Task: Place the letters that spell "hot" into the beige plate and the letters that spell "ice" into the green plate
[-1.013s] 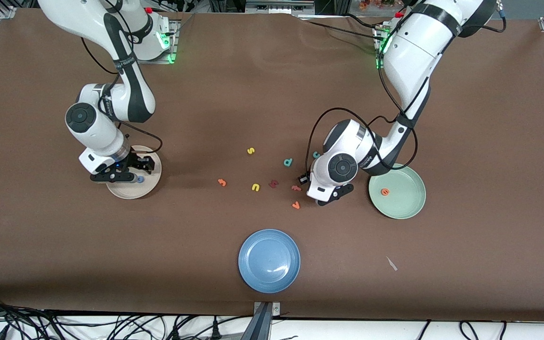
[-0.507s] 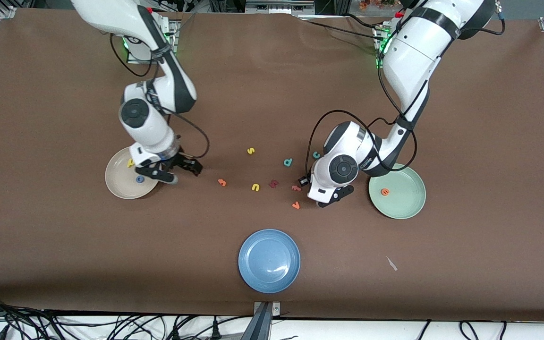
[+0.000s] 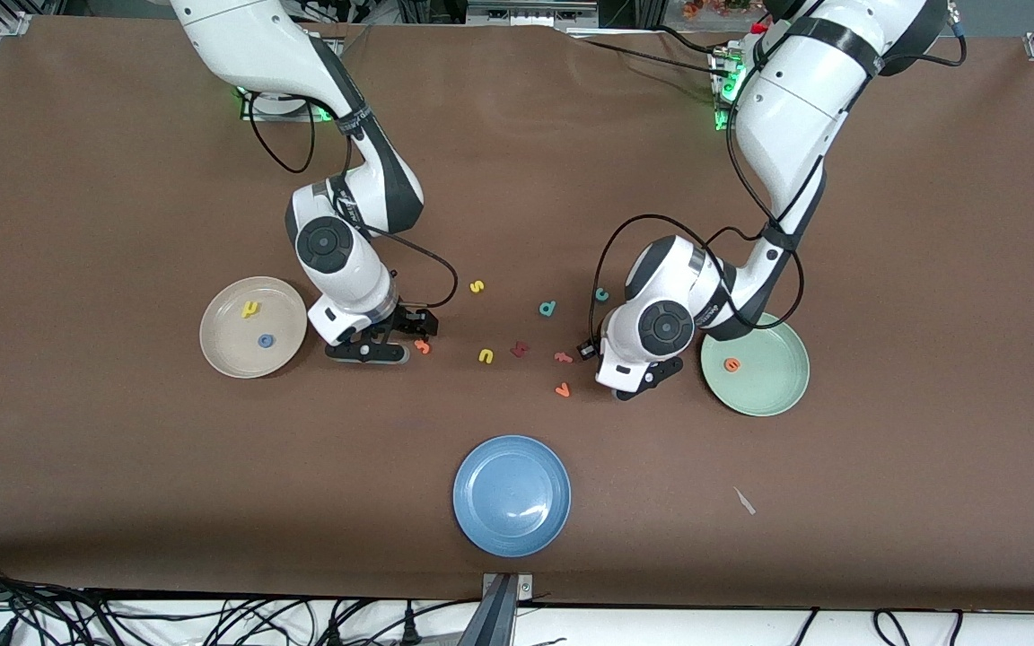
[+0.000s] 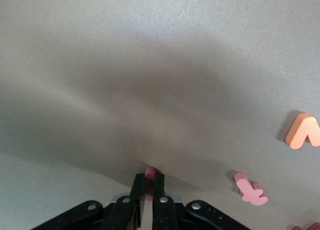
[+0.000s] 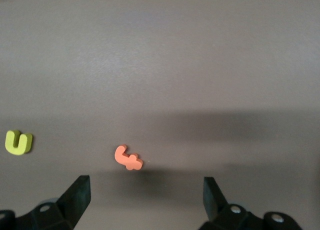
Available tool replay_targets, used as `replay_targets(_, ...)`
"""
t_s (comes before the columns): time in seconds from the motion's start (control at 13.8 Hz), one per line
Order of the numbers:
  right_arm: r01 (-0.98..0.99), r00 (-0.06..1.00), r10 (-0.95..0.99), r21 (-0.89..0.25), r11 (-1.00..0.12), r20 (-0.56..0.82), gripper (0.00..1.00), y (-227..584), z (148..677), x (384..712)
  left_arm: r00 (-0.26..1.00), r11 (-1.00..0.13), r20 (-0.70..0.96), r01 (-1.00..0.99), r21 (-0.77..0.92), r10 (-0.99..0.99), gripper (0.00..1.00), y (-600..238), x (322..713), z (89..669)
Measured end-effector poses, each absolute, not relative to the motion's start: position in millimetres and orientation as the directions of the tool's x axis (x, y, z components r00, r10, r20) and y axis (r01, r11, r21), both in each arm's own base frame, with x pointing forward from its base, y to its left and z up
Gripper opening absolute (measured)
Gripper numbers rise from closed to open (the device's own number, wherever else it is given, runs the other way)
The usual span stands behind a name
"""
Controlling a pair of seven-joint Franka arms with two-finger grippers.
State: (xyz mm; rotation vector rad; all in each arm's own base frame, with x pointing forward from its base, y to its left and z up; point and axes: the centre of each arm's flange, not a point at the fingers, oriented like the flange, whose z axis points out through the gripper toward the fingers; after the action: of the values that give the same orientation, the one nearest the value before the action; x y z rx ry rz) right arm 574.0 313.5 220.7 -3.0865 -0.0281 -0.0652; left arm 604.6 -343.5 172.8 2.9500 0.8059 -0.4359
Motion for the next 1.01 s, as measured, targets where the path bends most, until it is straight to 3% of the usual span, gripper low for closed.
replay_targets(0.43, 0.174, 0.985, 0.174, -0.028, -0.984, 0.014, 1.00, 338.1, 185.4, 566.4, 0.824, -0.858, -0.274, 0.513, -0.010, 0.496, 0.07, -326.0, 622.4, 197.7)
replay_targets(0.8, 0.225, 0.974, 0.225, 0.001, -0.974, 0.019, 0.98, 347.8, 173.6, 568.1, 0.878, -0.932, -0.333, 0.362, -0.007, 0.344, 0.07, -242.0, 646.7, 230.0)
replay_targets(0.94, 0.239, 0.971, 0.239, 0.002, -0.971, 0.021, 0.94, 347.3, 174.2, 568.9, 0.894, -0.958, -0.367, 0.285, 0.019, 0.258, 0.07, -194.7, 656.0, 230.9)
replay_targets(1.01, 0.243, 0.970, 0.243, 0.002, -0.970, 0.020, 0.88, 347.3, 174.0, 568.9, 0.900, -0.968, -0.378, 0.250, 0.033, 0.219, 0.07, -171.5, 659.9, 229.8)
